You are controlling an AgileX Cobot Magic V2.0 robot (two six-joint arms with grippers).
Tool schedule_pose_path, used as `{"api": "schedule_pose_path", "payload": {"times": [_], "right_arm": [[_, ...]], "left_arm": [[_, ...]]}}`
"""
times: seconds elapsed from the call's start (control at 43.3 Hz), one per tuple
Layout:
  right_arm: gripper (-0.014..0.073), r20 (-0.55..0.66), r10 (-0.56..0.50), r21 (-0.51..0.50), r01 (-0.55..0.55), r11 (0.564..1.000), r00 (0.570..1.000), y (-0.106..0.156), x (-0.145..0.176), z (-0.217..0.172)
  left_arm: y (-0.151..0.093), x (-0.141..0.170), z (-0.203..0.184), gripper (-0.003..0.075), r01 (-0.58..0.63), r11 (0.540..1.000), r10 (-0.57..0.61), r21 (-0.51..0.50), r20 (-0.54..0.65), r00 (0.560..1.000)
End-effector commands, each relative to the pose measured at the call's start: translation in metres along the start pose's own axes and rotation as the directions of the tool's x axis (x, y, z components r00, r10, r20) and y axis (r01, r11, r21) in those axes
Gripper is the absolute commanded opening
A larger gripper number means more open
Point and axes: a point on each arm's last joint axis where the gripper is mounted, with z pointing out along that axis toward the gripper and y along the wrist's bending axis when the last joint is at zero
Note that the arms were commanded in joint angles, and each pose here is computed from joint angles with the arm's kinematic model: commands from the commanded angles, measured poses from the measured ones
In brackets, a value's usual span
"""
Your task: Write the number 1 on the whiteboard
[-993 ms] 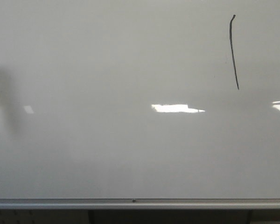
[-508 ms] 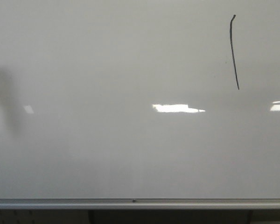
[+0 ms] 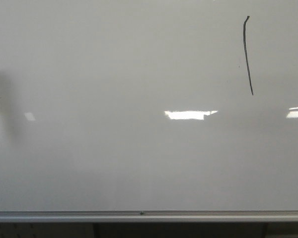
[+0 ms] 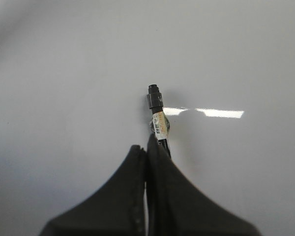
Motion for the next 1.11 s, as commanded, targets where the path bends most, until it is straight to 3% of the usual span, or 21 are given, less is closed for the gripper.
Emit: {"api": "schedule_pose_path", "payload": {"times": [0.0,0.37,1.086], "right_arm": [[-0.0116,0.099,-0.003,0.043,-0.001,0.999,0.995,-0.004,-0.006,0.002],[-0.0116,0.075,-0.034,0.082,0.028,0.996,0.997,-0.017,0.071,0.003],[-0.0116,0.066,-0.019,0.091,0.013,0.996,0.998,-0.017,0.078,-0.008]], "left_arm": [[0.000,0.000,0.000,-0.0020,0.019,1.000,-0.020,0.004,0.072,0.997],[0.000,0.000,0.000,-0.0020,0.019,1.000,-0.020,0.004,0.072,0.997],[0.000,0.000,0.000,-0.0020,0.019,1.000,-0.020,0.004,0.070,0.997]]}}
